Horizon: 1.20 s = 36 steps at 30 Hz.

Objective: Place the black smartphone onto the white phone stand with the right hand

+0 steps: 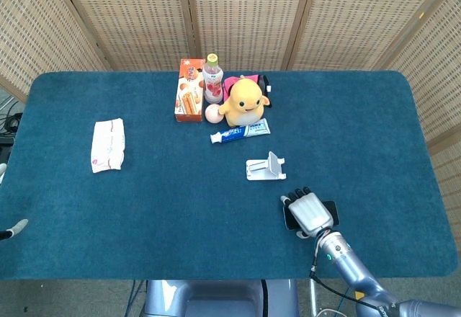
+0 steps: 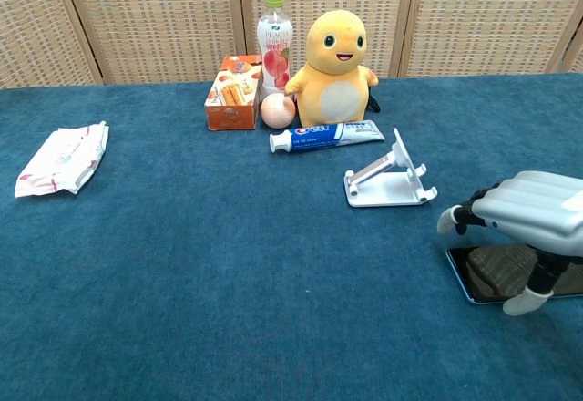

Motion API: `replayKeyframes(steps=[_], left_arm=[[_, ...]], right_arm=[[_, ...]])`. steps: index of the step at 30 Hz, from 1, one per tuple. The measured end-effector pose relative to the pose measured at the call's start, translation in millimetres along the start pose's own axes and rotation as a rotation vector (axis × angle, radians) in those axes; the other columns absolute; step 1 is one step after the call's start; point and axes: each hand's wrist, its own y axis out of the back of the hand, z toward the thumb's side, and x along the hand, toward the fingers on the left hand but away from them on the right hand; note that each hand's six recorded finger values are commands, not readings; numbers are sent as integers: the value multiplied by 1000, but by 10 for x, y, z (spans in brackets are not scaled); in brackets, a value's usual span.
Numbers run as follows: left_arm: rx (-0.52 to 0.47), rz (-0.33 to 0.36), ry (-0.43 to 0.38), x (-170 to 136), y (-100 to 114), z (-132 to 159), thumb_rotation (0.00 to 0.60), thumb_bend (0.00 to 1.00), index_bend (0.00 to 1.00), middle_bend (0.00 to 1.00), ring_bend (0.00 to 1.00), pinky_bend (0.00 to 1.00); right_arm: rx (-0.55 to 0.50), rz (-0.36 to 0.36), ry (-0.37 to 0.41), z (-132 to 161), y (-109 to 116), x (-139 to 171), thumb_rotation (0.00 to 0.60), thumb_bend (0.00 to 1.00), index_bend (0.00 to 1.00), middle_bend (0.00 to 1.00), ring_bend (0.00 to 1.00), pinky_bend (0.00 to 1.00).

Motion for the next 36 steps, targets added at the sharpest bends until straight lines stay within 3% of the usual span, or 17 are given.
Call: replayKeyframes(steps=[10,14,18,22,26,36], left_arm=[[7,-4,-1,0,-14,4,600,0,0,0,0,0],[15,-9,-4,2,-30,16,600,0,0,0,0,0],[14,-10,-2,7,-35,18,600,0,0,0,0,0],[15,-11,-1,12,-37,21,600,0,0,0,0,0],[15,-12,-2,12,-38,18,600,0,0,0,0,0],[17,-13,-2,13,-42,30,600,0,0,0,0,0]], right_arm=[[15,45,-7,-56,-118,-10,600,53,209,285,231,245],[23,62,-4,-60,-130,-25,600,101,236,300,235,245],[59,88,0,-60,-153,-54,600,167,320,350,255,245],[75,112,4,-42,-163,-81,600,245,423,454,335,277],[74,98,8,-26,-141,-82,600,303,492,528,414,350],[-20,14,37,-17,-13,-18,600,376,503,560,459,418]])
